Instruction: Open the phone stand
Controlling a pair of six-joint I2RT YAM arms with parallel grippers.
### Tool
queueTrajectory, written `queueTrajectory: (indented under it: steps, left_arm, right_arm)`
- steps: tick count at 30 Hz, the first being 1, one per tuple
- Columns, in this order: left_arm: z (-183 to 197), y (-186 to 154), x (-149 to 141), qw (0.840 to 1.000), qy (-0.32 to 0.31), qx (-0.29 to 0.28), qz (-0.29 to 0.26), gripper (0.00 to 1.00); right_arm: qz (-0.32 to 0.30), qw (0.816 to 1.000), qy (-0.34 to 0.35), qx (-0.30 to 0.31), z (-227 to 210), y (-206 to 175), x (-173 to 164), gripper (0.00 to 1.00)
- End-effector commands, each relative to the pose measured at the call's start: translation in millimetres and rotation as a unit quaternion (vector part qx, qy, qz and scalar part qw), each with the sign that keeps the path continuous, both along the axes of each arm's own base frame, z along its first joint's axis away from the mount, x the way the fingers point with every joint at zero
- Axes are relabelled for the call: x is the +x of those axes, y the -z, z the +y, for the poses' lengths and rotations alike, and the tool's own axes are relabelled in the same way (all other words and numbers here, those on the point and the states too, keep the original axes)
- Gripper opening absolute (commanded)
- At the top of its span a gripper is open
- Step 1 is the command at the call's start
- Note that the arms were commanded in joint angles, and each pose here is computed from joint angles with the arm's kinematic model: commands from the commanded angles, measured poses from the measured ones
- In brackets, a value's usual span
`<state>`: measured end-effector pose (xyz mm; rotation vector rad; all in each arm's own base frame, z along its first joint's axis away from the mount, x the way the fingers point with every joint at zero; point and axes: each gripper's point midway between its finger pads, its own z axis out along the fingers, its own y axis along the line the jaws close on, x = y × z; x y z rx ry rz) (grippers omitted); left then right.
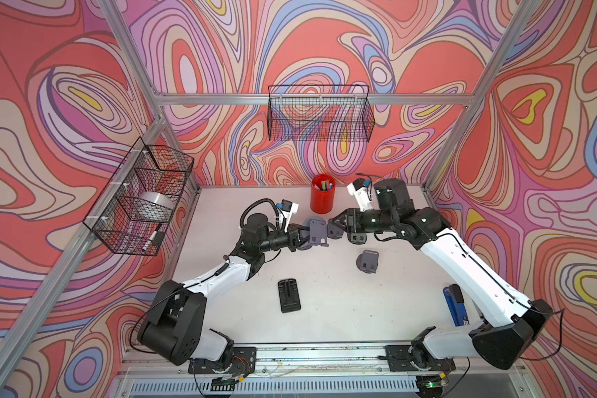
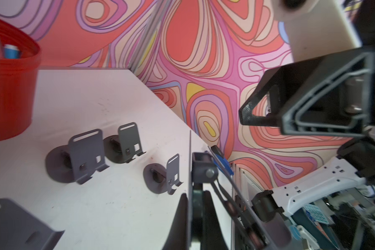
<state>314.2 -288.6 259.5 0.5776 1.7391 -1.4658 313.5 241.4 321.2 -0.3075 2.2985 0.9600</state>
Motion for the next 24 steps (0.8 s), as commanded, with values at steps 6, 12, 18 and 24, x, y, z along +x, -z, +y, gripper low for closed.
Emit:
queueTrajectory:
  steps: [6,12,18,24]
  left_arm:
    - [-18.9,-47.1,-7.1,0.993,0.067,-0.090,-0.038,0.00]
    - [-36.3,-47.0,-10.5,0.993,0.072,-0.077,-0.045,0.00]
    - [-38.3,-45.6,-11.6,0.993,0.068,-0.082,-0.045,0.00]
    - [-38.5,-42.7,-10.5,0.993,0.068,-0.084,-0.037,0.00]
  right_arm:
    - [-0.003,0.994,-0.090,0.065,8.9,-3.0,0.0,0.30]
    - [0.005,0.990,-0.103,0.095,11.7,-3.3,6.2,0.34]
    - [0.013,0.989,-0.102,0.102,12.9,2.1,7.0,0.33]
    - [0.004,0.987,-0.116,0.113,13.2,-5.5,-1.6,0.33]
